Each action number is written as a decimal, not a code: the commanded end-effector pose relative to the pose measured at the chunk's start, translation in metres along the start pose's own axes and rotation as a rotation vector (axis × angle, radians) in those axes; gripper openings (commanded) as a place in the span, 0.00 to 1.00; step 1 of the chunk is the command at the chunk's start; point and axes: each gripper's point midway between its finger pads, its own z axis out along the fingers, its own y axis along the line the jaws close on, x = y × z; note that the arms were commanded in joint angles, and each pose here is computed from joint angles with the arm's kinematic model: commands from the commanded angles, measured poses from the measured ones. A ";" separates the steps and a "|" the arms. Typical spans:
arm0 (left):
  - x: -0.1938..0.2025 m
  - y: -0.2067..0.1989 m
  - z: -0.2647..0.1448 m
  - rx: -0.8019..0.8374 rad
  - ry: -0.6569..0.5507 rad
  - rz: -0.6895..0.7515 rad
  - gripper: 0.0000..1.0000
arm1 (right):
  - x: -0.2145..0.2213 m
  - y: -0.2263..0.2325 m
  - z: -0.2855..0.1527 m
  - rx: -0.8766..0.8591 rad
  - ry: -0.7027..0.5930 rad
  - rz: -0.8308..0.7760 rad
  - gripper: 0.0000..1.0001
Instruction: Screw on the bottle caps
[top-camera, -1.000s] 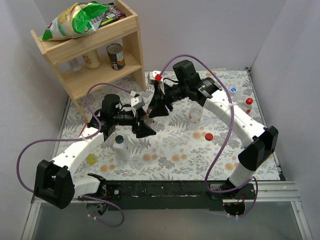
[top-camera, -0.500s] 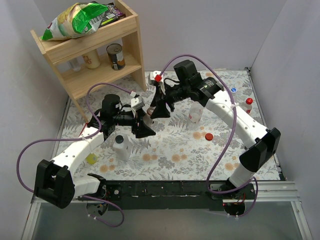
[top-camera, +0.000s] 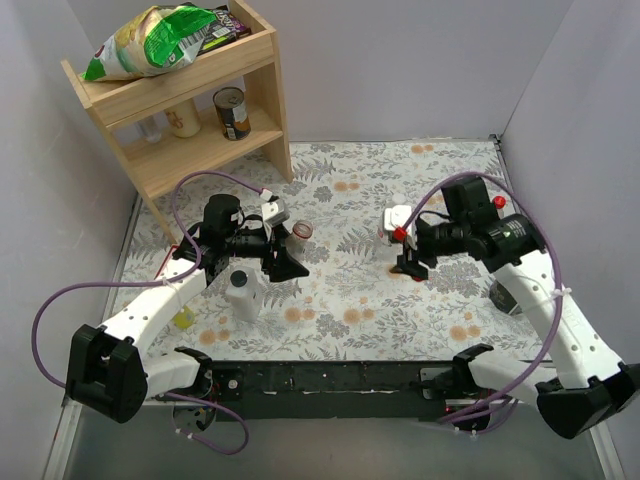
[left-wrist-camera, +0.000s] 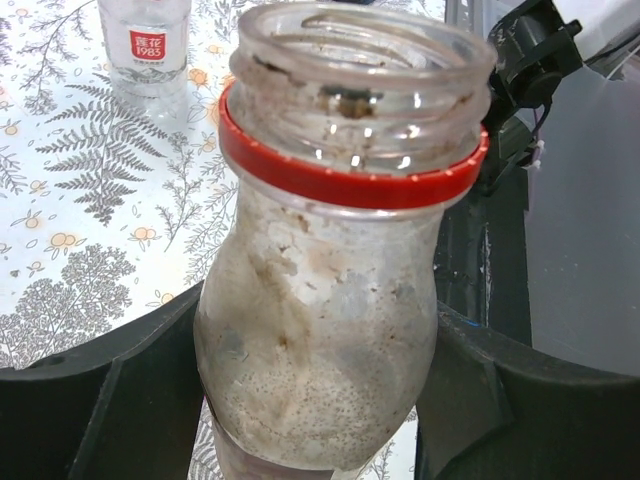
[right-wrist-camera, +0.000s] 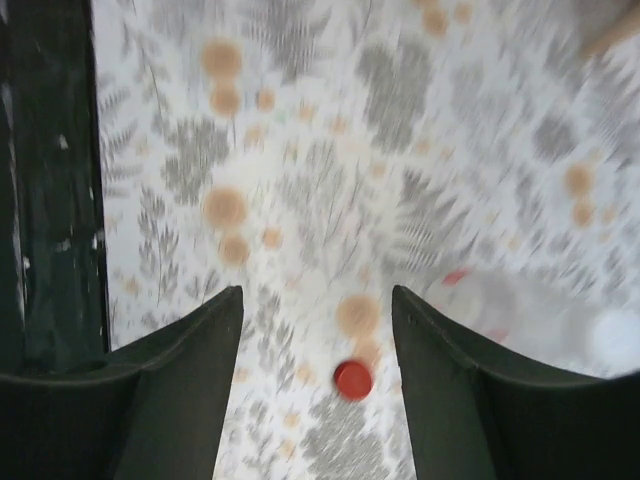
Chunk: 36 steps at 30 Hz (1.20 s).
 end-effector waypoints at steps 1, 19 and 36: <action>-0.014 0.005 -0.005 -0.054 -0.010 0.036 0.00 | 0.113 0.007 -0.003 0.003 0.238 0.027 0.67; -0.017 0.025 -0.019 -0.220 0.071 0.007 0.00 | 0.258 -0.038 0.019 0.149 0.396 0.244 0.71; -0.015 0.041 -0.017 -0.250 0.092 -0.003 0.00 | 0.292 -0.053 0.045 0.099 0.409 0.335 0.68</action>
